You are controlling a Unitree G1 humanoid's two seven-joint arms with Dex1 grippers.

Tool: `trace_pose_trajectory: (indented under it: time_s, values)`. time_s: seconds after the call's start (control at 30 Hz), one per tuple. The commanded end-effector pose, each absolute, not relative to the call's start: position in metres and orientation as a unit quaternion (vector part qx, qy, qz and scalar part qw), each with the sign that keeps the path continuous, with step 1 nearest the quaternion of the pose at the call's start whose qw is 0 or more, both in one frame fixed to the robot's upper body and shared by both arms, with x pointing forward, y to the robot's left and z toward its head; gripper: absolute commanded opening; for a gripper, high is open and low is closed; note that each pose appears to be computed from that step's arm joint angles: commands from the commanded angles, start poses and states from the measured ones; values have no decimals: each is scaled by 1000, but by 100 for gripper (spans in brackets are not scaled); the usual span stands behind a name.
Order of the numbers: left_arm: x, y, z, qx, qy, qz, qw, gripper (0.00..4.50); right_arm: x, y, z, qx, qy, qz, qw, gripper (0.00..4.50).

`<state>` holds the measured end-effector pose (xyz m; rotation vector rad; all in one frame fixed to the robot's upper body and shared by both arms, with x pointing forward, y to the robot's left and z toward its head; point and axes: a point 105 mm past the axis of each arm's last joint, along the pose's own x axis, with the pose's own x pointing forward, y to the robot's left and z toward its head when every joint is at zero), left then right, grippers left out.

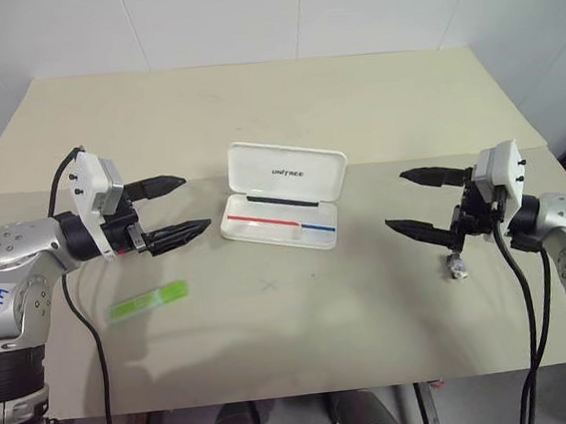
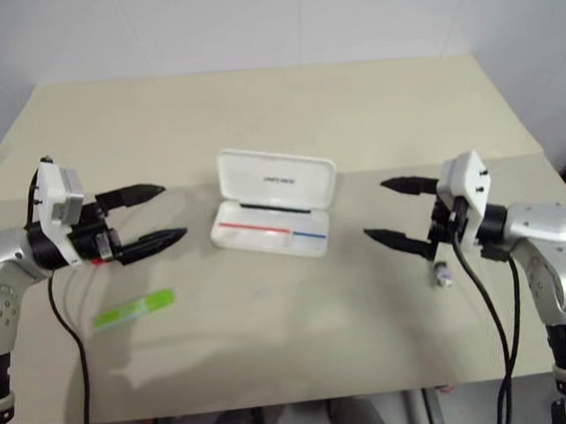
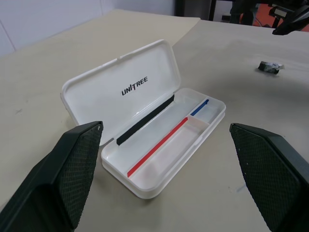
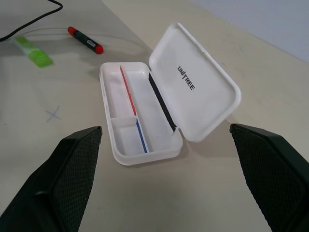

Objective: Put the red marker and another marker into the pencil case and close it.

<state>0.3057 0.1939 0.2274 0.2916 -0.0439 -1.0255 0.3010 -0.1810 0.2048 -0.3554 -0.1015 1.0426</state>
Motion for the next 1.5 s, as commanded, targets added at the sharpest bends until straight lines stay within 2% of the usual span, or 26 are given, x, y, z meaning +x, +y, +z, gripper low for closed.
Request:
trace_pose_trajectory:
  time_s: [0.03,0.33,0.53,0.63,0.77,0.97,1.13,1.5]
  values:
    - [302,195,238,154,-38,-490,857,448,305,-177,218,-183,-68,500,844,450]
    - [302,204,234,157,-47,-467,869,448,317,-151,220,-250,12,522,815,450]
    - [297,213,221,170,-31,-455,874,448,328,-126,213,-270,27,531,803,450]
    - [295,214,220,168,-31,-451,876,450,333,-113,200,-288,32,535,794,388]
    - [295,216,220,168,-31,-448,878,450,330,-101,191,-284,44,548,785,250]
    - [300,216,223,169,-31,-447,878,450,324,-79,179,-294,77,562,769,250]
    - [302,209,226,169,-39,-452,875,450,324,-76,166,-316,108,560,759,250]
    - [299,203,233,175,-51,-450,874,450,346,-72,135,-339,146,543,754,250]
